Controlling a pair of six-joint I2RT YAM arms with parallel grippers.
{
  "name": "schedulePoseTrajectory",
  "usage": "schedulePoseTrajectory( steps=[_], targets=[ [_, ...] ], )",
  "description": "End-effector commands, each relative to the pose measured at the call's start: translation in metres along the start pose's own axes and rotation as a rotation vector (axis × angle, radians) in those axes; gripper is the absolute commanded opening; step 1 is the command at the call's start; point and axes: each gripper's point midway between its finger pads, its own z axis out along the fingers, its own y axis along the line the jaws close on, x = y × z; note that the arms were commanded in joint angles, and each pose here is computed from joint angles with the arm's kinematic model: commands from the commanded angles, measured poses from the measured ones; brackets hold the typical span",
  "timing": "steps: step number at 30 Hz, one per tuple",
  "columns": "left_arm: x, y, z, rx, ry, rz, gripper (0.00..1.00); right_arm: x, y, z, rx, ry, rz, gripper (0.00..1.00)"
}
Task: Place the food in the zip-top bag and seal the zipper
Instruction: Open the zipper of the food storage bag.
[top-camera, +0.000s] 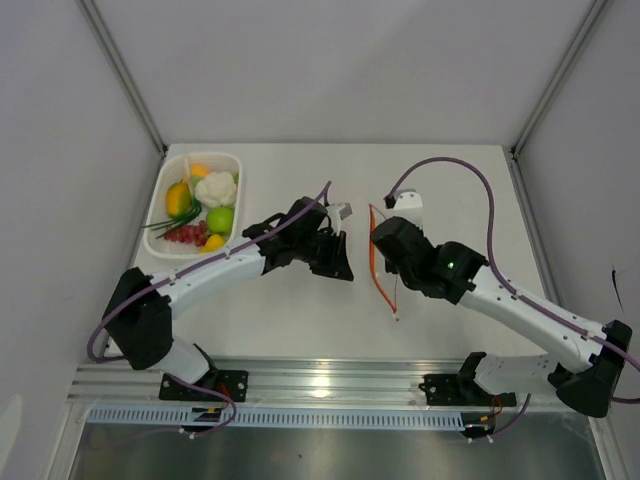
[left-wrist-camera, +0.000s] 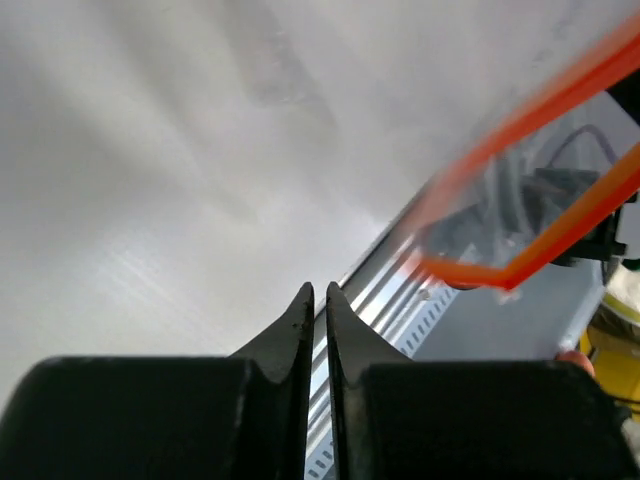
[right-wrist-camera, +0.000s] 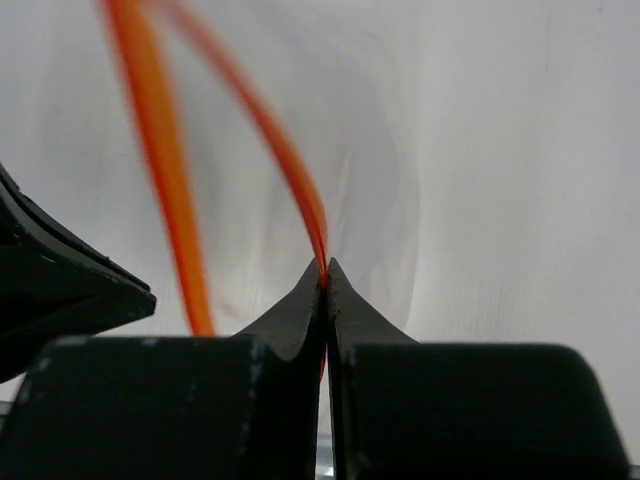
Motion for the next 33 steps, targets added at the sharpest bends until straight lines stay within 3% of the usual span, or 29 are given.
schedulePoseTrajectory(
  steps=[1, 4, 8, 10, 11, 12, 17, 18, 26, 33],
  targets=[
    [-0.004, 0.030, -0.023, -0.137, -0.116, 0.012, 0.11, -0.001, 0.021, 0.006, -0.017, -0.031, 0.003, 0.00],
    [-0.002, 0.041, -0.034, -0.174, -0.161, 0.005, 0.21, 0.006, 0.041, 0.010, -0.037, -0.027, -0.021, 0.00],
    [-0.004, 0.053, -0.052, -0.222, -0.214, -0.032, 0.23, 0.015, 0.066, 0.021, -0.050, -0.017, -0.046, 0.00],
    [-0.005, 0.057, -0.063, -0.244, -0.265, -0.039, 0.30, 0.016, 0.071, 0.022, -0.046, -0.018, -0.053, 0.00],
    [-0.006, 0.064, -0.070, -0.285, -0.306, -0.042, 0.38, 0.014, 0.073, 0.022, -0.047, -0.022, -0.050, 0.00],
    [-0.010, 0.059, -0.087, -0.281, -0.374, -0.038, 0.53, 0.013, 0.076, 0.022, -0.053, -0.023, -0.053, 0.00],
    [-0.019, 0.072, -0.131, -0.297, -0.520, -0.090, 0.81, 0.007, 0.094, 0.027, -0.117, -0.034, -0.059, 0.00],
    [-0.021, 0.076, -0.136, -0.301, -0.530, -0.106, 0.99, 0.007, 0.097, 0.029, -0.126, -0.031, -0.066, 0.00],
    [-0.026, 0.153, -0.177, -0.552, -0.562, -0.305, 0.99, 0.004, 0.107, 0.061, -0.166, 0.014, -0.065, 0.00],
    [-0.057, 0.211, -0.226, -0.790, -0.737, -0.421, 0.97, 0.004, 0.105, 0.074, -0.222, 0.043, -0.054, 0.00]
  ],
)
